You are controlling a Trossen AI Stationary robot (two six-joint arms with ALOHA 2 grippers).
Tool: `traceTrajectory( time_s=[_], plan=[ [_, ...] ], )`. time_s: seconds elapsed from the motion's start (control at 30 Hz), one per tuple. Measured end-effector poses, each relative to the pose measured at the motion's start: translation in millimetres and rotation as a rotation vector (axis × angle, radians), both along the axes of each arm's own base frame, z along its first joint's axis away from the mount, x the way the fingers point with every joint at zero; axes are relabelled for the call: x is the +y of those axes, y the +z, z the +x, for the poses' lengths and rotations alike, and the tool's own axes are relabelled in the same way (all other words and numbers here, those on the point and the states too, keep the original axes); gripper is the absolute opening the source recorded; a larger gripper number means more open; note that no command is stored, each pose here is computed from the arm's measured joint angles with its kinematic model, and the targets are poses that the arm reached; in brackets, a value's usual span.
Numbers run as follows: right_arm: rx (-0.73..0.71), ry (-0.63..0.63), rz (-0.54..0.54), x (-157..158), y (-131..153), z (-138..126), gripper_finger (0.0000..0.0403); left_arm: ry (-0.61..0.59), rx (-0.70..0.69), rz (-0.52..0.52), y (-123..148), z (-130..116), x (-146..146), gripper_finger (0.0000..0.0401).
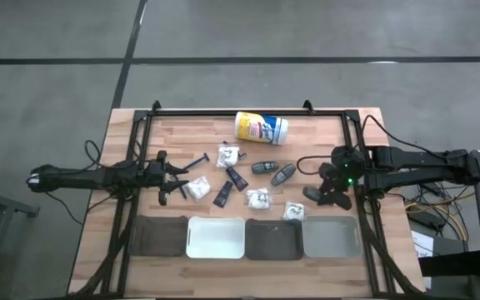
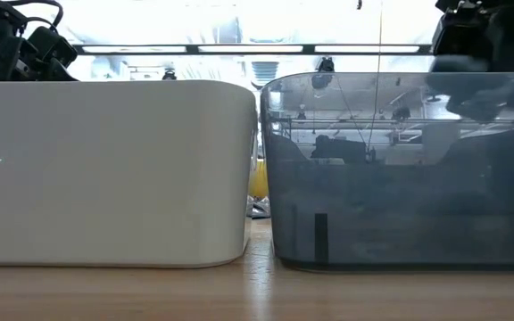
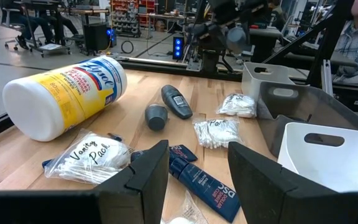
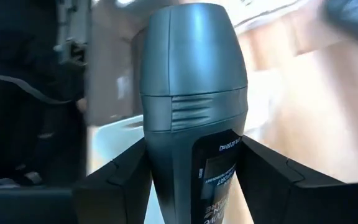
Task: Pick & Place Travel size toiletries
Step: Put the gray deodorant into the gray bin
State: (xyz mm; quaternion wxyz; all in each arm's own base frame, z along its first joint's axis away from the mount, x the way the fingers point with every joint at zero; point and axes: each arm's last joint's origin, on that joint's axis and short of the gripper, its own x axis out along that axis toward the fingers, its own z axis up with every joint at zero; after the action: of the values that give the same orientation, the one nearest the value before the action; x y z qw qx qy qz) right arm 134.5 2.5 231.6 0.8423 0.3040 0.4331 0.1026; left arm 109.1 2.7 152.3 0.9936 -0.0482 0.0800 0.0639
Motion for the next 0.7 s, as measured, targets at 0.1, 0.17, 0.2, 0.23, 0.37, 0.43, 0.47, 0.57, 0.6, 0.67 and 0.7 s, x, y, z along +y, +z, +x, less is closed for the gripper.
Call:
traceTrajectory(
  time_s=[0.1,0.17,0.2,0.23,0.37,0.43,0.47,0.57,0.6,0.67,0.7],
  plan=[
    [0.023,0.019,0.068,5,1,0,0.0200,0.000,0.000,0.000,0,0,0,0.0171],
    [0.041,0.021,0.094,8,1,-1,0.0198,0.000,0.000,0.000,0,0,0,0.0171],
    [0.046,0.027,0.102,9,1,-1,0.0195,0.000,0.000,0.000,0,0,0,0.0171],
    [0.051,0.039,0.112,11,1,-1,0.0193,0.000,0.000,0.000,0,0,0,0.0171],
    [0.091,0.051,0.158,18,1,-2,0.0192,0.000,0.000,0.000,0,0,0,0.0171],
    [0.112,0.061,0.176,23,1,-3,0.0197,0.000,0.000,0.000,0,0,0,0.0171],
    [0.120,0.071,0.183,25,1,-3,0.0200,0.000,0.000,0.000,0,0,0,0.0171],
    [0.147,0.102,0.201,33,1,-5,0.0203,0.000,0.000,0.000,0,0,0,0.0171],
    [0.157,0.108,0.208,35,1,-6,0.0202,0.000,0.000,0.000,0,0,0,0.0171],
    [0.180,0.114,0.224,39,1,-7,0.0197,0.000,0.000,0.000,0,0,0,0.0171],
    [0.194,0.113,0.233,42,1,-7,0.0194,0.000,0.000,0.000,0,0,0,0.0171]
  ],
)
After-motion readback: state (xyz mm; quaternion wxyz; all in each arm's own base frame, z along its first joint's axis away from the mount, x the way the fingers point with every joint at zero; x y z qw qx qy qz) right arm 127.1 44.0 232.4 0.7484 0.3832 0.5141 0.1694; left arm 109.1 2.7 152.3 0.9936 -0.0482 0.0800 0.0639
